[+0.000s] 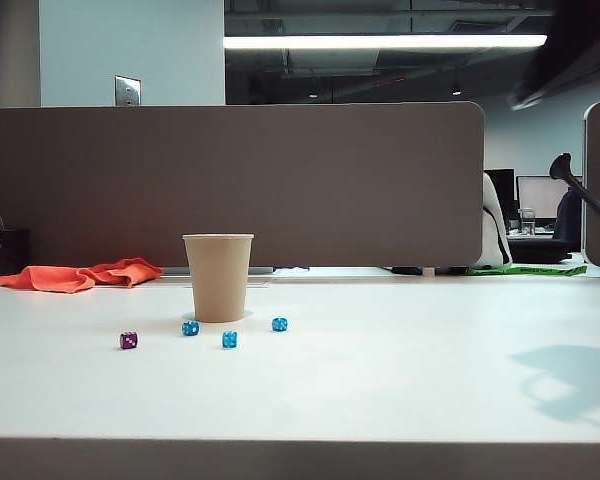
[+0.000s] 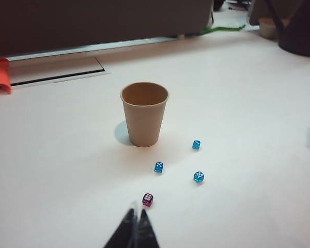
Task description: Pick up the dice with a different color and drop it into the paper cup.
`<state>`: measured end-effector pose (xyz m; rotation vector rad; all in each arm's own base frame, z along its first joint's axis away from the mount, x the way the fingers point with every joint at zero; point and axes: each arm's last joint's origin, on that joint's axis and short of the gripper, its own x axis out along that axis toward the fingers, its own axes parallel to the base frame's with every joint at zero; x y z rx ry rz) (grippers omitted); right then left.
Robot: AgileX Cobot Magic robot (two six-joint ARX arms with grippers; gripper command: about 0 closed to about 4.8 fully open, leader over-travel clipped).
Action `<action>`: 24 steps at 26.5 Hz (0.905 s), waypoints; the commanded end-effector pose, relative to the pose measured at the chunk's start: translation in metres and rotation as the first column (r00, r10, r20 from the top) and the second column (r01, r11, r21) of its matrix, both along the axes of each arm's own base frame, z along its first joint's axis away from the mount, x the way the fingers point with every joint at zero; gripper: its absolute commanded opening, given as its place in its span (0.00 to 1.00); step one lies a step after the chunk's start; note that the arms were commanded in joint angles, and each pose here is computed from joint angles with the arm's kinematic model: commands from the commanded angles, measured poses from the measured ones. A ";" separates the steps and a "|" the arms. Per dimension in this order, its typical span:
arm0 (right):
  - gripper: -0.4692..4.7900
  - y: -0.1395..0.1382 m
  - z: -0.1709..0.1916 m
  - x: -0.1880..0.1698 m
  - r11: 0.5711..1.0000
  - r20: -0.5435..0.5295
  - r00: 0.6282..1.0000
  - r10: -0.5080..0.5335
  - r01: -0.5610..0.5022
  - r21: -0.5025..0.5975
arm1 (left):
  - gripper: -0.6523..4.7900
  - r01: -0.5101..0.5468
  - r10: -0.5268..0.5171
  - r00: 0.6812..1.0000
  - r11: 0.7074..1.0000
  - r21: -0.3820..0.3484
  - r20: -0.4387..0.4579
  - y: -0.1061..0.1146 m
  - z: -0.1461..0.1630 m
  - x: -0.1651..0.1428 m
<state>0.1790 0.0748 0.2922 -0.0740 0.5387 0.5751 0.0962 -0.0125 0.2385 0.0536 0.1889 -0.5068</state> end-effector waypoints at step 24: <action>0.08 0.080 -0.005 0.018 0.995 0.121 0.989 0.085 -0.089 0.032 | 0.11 0.212 -0.198 0.977 0.947 0.240 -0.083 -0.025 -0.011 0.060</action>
